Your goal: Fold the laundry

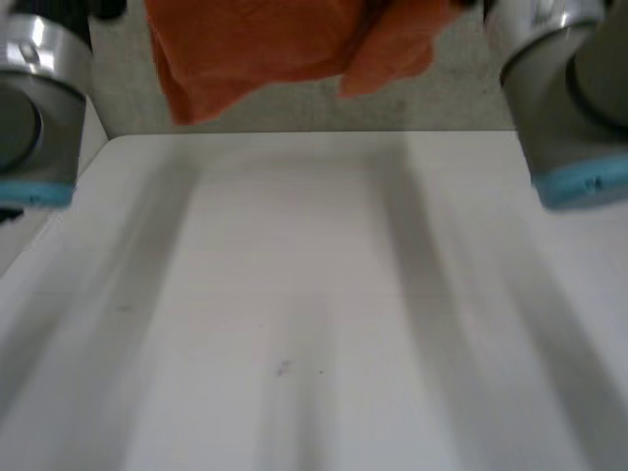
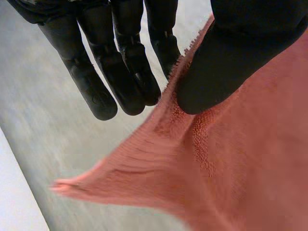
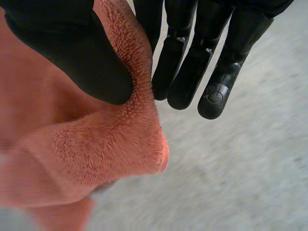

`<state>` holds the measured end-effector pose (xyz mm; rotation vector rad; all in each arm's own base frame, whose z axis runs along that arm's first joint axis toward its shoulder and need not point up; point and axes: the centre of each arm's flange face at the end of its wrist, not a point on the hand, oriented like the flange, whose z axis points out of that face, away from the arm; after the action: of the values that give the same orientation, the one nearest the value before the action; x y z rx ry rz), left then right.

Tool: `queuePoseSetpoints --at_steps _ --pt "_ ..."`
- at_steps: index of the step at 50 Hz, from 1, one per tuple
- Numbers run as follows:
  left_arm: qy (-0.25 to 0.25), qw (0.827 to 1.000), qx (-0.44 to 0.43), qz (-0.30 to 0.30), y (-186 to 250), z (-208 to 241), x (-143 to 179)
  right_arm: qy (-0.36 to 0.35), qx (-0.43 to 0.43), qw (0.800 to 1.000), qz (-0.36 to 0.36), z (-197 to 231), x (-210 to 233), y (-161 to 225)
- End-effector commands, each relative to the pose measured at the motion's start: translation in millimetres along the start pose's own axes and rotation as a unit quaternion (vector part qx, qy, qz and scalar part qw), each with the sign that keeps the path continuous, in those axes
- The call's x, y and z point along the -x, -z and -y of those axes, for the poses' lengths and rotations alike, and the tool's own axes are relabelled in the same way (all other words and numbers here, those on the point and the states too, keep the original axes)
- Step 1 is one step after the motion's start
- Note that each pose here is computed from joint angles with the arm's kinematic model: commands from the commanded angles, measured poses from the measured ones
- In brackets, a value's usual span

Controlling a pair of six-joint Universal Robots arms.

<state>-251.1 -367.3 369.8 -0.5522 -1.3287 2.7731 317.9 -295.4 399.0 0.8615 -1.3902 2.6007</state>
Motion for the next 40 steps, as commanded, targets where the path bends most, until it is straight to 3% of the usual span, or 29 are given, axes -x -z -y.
queuePoseSetpoints --at_steps 1,4,13,19,25,29,30,34,40 --pt "0.010 0.988 0.145 -0.048 70 -68 -26 -0.001 0.114 0.989 0.099 -68 44 44" --pt "0.013 0.981 0.182 -0.062 92 -82 -34 -0.002 0.158 0.979 0.133 -92 63 61" --pt "-0.006 0.954 0.280 -0.110 158 -110 -54 -0.013 0.331 0.911 0.246 -159 109 127" --pt "-0.021 0.947 0.297 -0.122 171 -105 -54 -0.010 0.361 0.896 0.260 -156 103 139" --pt "-0.028 0.949 0.297 -0.097 168 -92 -32 -0.031 0.384 0.871 0.304 -117 83 161" --pt "-0.035 0.951 0.297 -0.075 164 -89 -15 -0.047 0.372 0.875 0.306 -110 75 160" --pt "-0.035 0.951 0.298 -0.072 164 -89 -14 -0.065 0.360 0.890 0.272 -113 59 150" --pt "-0.039 0.950 0.304 -0.060 164 -85 -3 -0.099 0.338 0.915 0.195 -127 30 129" --pt "-0.037 0.949 0.308 -0.056 167 -73 2 -0.111 0.325 0.925 0.162 -137 14 116"
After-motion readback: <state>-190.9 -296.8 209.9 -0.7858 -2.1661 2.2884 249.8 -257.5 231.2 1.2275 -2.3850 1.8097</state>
